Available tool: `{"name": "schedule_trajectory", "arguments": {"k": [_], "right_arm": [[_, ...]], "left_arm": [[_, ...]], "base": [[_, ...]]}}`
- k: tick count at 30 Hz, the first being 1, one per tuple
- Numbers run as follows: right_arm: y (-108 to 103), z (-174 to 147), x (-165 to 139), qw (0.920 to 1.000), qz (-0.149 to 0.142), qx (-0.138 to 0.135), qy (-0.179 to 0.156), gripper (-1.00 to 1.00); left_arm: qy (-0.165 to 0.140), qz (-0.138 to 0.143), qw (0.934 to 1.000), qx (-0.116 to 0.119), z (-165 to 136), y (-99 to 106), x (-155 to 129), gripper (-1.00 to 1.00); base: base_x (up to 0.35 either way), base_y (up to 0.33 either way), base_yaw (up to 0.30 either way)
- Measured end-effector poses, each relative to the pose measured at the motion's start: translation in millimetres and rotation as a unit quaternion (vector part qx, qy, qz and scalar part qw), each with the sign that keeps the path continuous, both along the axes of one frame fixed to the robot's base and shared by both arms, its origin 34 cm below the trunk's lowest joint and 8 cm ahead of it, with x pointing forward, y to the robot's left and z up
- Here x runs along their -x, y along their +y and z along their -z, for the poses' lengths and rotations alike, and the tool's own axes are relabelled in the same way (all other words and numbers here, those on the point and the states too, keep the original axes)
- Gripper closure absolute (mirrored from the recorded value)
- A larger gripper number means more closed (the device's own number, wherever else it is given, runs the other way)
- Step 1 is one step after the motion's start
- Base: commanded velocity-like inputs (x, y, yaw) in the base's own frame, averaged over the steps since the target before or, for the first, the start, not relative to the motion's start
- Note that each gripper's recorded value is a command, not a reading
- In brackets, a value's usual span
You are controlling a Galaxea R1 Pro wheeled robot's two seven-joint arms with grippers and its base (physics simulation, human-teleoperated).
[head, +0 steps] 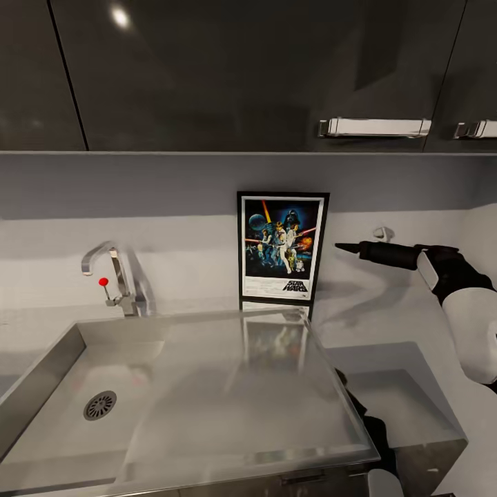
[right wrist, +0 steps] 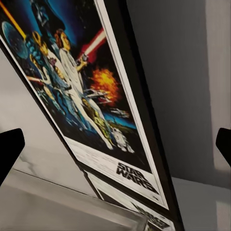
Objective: Pick up the poster from the kitchen countertop and hang it on one of the wall nails in the kitchen.
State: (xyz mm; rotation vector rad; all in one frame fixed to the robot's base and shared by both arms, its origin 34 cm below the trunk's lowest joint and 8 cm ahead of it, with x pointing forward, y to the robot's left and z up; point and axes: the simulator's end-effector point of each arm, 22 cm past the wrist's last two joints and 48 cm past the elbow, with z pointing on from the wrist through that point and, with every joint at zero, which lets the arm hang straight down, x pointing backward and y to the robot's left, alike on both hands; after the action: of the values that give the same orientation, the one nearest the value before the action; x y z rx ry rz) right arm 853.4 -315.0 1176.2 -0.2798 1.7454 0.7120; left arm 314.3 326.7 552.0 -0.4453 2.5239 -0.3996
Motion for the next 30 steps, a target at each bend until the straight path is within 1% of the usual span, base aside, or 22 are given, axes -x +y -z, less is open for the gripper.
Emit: {"name": "schedule_trajectory", "arguments": {"k": [18, 19, 22, 25, 28, 29, 30], "right_arm": [[-1.2, -2.2, -0.4, 1.0000, 0.002, -0.001, -0.001, -1.00], [-1.6, 1.2, 0.0, 1.0000, 0.002, 0.000, 0.000, -1.00], [3.1, 19.5, 3.4, 0.9999, -0.008, 0.006, 0.011, -1.00], [6.3, 35.7, 7.3, 0.9996, -0.017, 0.007, 0.019, -1.00], [10.1, 43.9, 10.2, 0.9994, -0.027, 0.009, 0.022, -1.00], [14.7, 55.5, 10.4, 0.9988, -0.038, 0.029, -0.008, -1.00], [15.7, 59.7, 11.1, 0.9987, -0.040, 0.032, -0.008, -1.00]], "left_arm": [[0.001, -0.001, 1.0000, -0.001, 0.3, 0.7, 0.5, -1.00], [0.004, -0.001, 1.0000, 0.002, 2.0, -4.0, 2.9, -1.00], [0.011, -0.001, 0.9999, 0.012, 6.6, -18.7, 9.9, -1.00], [0.018, -0.002, 0.9997, 0.017, 9.9, -24.3, 15.9, -1.00], [0.019, -0.001, 0.9996, 0.019, 10.6, -26.4, 17.6, -1.00], [0.019, -0.001, 0.9996, 0.020, 10.6, -27.0, 17.5, -1.00], [0.018, -0.001, 0.9996, 0.020, 10.5, -27.4, 17.6, -1.00]], "base": [[0.000, 0.000, 0.000], [0.000, 0.000, 0.000], [0.000, 0.000, 0.000], [0.000, 0.000, 0.000], [0.000, 0.000, 0.000], [0.000, 0.000, 0.000], [0.000, 0.000, 0.000]]}}
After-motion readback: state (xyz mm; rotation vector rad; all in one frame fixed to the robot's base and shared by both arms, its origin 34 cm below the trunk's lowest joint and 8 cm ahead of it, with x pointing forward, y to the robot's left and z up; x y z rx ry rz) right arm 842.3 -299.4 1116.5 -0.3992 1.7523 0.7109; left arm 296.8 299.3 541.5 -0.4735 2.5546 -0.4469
